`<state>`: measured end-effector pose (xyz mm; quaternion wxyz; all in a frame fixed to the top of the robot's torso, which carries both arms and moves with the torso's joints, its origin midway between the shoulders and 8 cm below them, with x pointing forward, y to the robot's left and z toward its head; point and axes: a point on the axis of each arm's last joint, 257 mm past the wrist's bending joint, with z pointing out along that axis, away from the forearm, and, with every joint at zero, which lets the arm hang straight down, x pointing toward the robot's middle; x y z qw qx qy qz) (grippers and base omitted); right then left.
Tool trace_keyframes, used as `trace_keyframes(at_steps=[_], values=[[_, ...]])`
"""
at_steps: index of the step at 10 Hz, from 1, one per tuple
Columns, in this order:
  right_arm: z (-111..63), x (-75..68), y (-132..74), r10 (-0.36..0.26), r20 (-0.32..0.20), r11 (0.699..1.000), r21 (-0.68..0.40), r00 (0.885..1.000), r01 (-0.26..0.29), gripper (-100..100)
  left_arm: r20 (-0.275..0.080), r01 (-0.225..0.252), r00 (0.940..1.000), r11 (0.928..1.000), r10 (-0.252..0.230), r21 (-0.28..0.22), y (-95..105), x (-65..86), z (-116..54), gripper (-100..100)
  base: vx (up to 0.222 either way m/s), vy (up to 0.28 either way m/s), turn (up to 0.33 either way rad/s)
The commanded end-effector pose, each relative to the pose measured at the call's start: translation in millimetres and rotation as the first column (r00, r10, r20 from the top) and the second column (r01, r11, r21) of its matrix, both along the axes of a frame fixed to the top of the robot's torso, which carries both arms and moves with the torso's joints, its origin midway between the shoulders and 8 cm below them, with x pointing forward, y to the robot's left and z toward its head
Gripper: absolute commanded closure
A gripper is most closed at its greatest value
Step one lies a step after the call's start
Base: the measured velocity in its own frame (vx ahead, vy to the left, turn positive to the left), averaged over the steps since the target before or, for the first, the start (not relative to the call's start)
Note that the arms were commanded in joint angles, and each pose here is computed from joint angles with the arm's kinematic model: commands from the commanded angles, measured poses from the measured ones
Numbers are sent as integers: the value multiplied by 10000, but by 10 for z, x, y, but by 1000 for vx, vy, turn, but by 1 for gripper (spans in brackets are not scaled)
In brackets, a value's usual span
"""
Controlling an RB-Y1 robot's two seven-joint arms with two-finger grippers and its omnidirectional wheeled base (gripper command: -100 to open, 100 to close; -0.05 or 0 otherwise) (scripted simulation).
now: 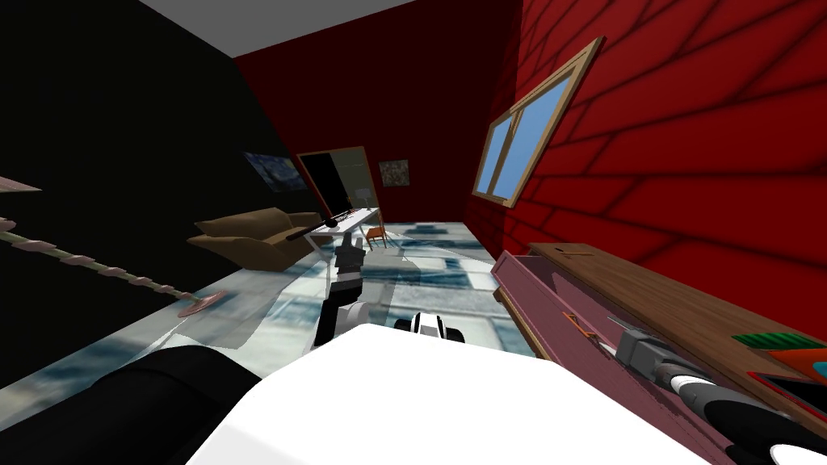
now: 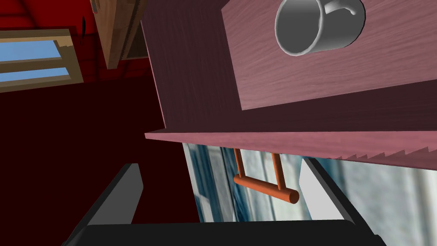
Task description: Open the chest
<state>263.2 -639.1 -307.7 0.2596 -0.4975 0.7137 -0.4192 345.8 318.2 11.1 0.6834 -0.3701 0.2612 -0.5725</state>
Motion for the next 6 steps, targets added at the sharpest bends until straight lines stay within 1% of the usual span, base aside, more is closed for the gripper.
trace_keyframes(at_steps=[1,6], values=[[6,5,0,8,-8,10000,21,10000,-8,0,1,0,10000,10000,0,0,0,0,0,0,0,0,0],[5,4,1,8,-7,10000,19,10000,-8,0,0,0,10000,10000,0,0,0,0,0,0,0,0,0]])
